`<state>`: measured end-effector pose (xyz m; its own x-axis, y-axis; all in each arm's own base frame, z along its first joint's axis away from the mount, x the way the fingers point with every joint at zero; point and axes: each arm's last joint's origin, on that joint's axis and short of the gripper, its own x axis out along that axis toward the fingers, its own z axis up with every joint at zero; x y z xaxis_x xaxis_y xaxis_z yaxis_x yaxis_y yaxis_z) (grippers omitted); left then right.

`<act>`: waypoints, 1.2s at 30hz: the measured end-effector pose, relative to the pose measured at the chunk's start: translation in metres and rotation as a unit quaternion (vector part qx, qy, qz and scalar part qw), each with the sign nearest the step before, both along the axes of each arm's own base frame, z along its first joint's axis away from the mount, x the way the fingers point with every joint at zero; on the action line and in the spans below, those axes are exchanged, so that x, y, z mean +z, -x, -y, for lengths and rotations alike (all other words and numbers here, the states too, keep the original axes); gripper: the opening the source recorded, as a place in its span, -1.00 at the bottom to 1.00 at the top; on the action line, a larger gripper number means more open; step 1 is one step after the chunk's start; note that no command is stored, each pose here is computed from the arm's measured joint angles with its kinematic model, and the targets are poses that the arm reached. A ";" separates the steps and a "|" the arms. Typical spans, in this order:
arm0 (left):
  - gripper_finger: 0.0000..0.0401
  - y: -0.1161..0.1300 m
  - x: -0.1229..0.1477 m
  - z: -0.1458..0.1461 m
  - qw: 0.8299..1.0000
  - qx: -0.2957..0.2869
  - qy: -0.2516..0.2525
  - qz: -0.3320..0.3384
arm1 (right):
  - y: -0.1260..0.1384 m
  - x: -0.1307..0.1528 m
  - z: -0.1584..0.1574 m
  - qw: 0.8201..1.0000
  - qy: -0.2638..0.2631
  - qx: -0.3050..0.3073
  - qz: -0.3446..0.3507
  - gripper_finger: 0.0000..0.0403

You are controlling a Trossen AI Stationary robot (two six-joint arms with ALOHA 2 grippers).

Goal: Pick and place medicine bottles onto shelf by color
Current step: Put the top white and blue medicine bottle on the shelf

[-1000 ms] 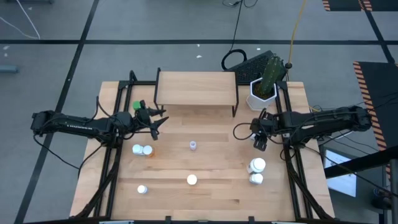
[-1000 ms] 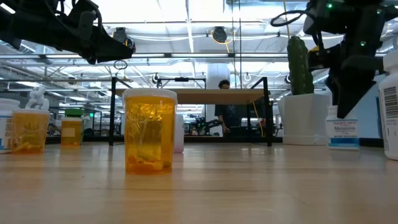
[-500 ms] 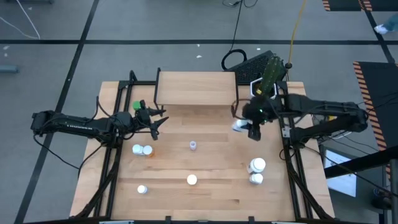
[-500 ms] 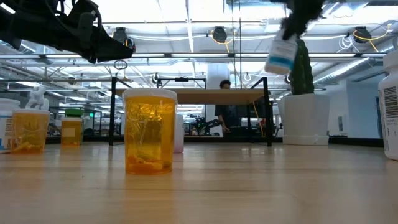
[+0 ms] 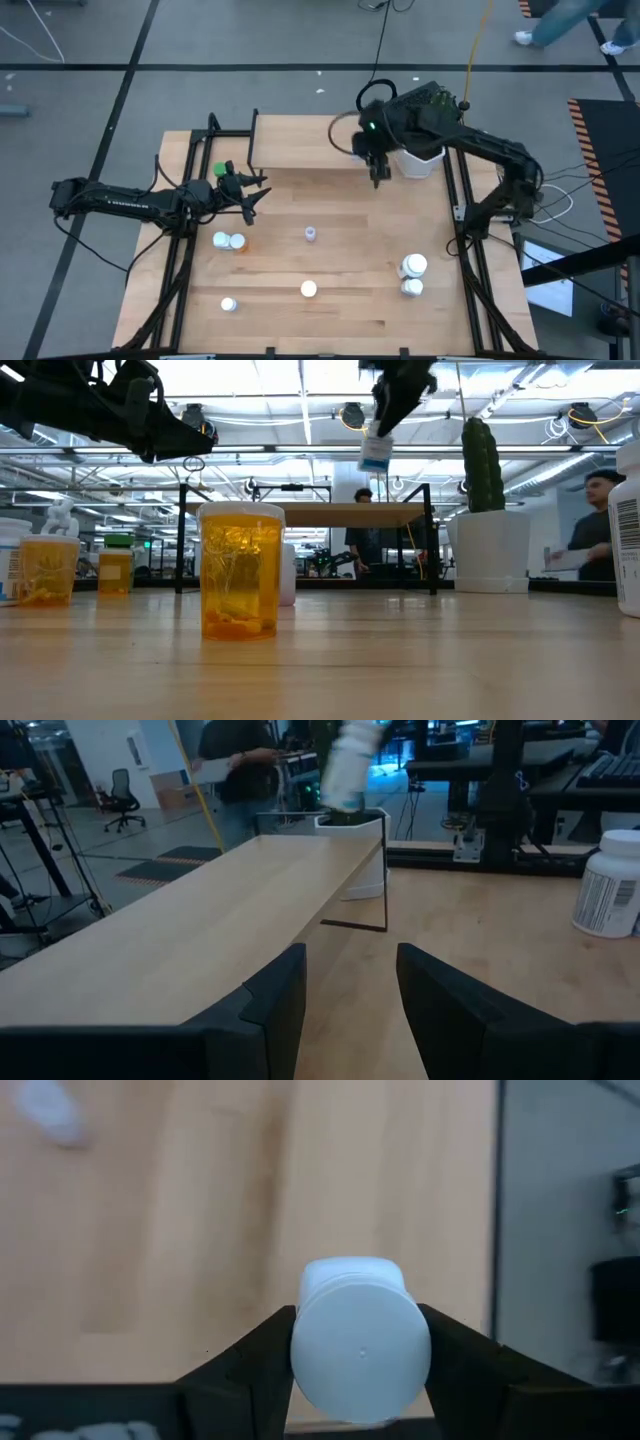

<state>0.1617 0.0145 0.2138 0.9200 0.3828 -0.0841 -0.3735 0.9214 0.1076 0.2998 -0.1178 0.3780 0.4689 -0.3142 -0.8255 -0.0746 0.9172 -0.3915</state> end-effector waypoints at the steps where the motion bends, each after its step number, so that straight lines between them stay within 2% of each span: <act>1: -0.20 0.000 0.000 0.000 1.000 0.000 -0.003 -0.001 | -0.002 -0.001 0.010 1.000 0.010 0.001 -0.001 -0.12; 5: -0.20 0.000 0.000 0.000 1.000 -0.001 -0.014 -0.006 | -0.001 -0.001 0.048 0.999 0.031 -0.019 -0.007 -0.12; 11: -0.20 0.000 0.000 0.000 0.999 -0.003 -0.033 -0.015 | 0.014 -0.014 0.095 0.999 -0.012 -0.032 -0.006 -0.12; 17: -0.20 0.000 0.004 -0.002 0.998 0.001 -0.063 -0.006 | 0.026 -0.026 0.127 0.998 -0.019 -0.049 -0.018 -0.12; 25: -0.20 0.001 0.008 -0.009 0.997 0.024 -0.070 0.009 | 0.025 -0.038 0.139 0.997 -0.068 -0.046 0.004 -0.11; 36: -0.20 0.001 0.007 -0.011 0.998 0.030 -0.056 0.012 | 0.024 -0.038 0.139 0.996 -0.072 -0.056 0.007 0.08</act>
<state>0.1608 0.0252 0.2208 0.8968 0.4422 -0.0152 -0.4306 0.8802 0.1995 0.2755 -0.2564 0.3400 0.4497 -0.2433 -0.8594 0.0356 0.9663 -0.2549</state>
